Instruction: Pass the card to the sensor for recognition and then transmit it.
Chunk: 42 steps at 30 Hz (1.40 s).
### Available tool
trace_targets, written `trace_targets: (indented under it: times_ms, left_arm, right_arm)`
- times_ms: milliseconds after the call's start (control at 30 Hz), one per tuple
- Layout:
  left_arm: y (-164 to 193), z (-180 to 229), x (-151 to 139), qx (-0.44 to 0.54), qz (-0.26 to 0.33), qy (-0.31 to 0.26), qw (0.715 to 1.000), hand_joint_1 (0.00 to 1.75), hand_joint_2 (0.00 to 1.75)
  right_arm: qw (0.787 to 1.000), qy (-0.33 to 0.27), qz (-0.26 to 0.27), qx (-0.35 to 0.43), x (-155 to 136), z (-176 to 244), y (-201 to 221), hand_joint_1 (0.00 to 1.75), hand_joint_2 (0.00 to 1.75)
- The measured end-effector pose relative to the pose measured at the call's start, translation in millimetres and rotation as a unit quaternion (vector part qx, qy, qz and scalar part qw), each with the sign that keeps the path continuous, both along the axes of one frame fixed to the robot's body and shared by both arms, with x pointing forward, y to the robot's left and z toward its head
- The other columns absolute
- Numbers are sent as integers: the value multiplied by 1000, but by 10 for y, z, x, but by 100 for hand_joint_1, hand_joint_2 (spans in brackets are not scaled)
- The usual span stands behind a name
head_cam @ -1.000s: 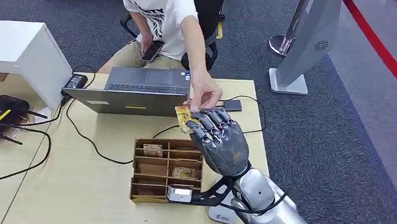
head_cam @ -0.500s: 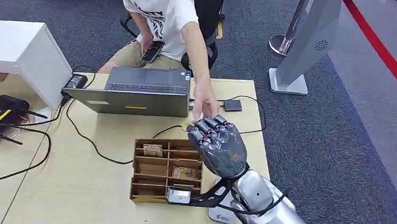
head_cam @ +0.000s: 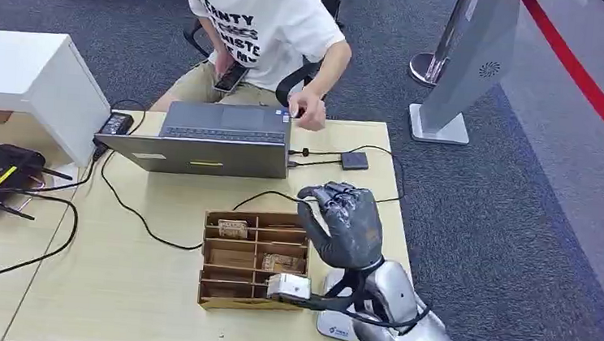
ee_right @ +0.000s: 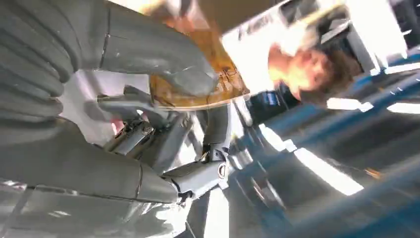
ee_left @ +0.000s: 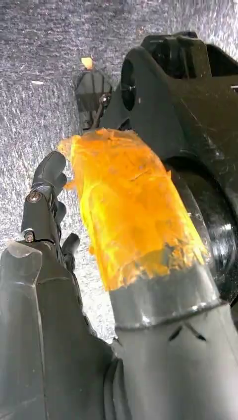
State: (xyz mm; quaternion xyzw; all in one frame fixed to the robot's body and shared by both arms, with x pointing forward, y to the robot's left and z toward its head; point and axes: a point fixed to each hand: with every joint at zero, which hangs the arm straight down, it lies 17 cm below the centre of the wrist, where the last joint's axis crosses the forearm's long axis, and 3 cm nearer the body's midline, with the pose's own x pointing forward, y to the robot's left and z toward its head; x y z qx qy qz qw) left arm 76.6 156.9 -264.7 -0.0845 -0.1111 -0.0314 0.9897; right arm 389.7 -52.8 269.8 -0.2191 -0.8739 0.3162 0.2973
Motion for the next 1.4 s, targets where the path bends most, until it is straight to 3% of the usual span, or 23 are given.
trace_targets:
  times_ms: [133,467,667,933,1400]
  left_arm:
    - [-3,1,8,0,9,-2,1000,0,0]
    - [-21,4,4,-1,13,-1,1000,0,0]
    - [-9,2,0,-3,32,1,999,0,0]
    - [11,1,1,-6,63,3,998,0,0]
    - [21,-3,-39,-10,89,7,996,0,0]
  right_arm:
    - [991,74,47,102,-63,47,-119,175,175]
    - [983,85,60,151,-136,171,-253,175,175]
    - [936,195,115,269,-145,-19,-479,175,175]
    - [887,298,71,347,-189,-683,-1109,175,175]
    - [869,379,-17,316,-422,-1420,-1747,175,175]
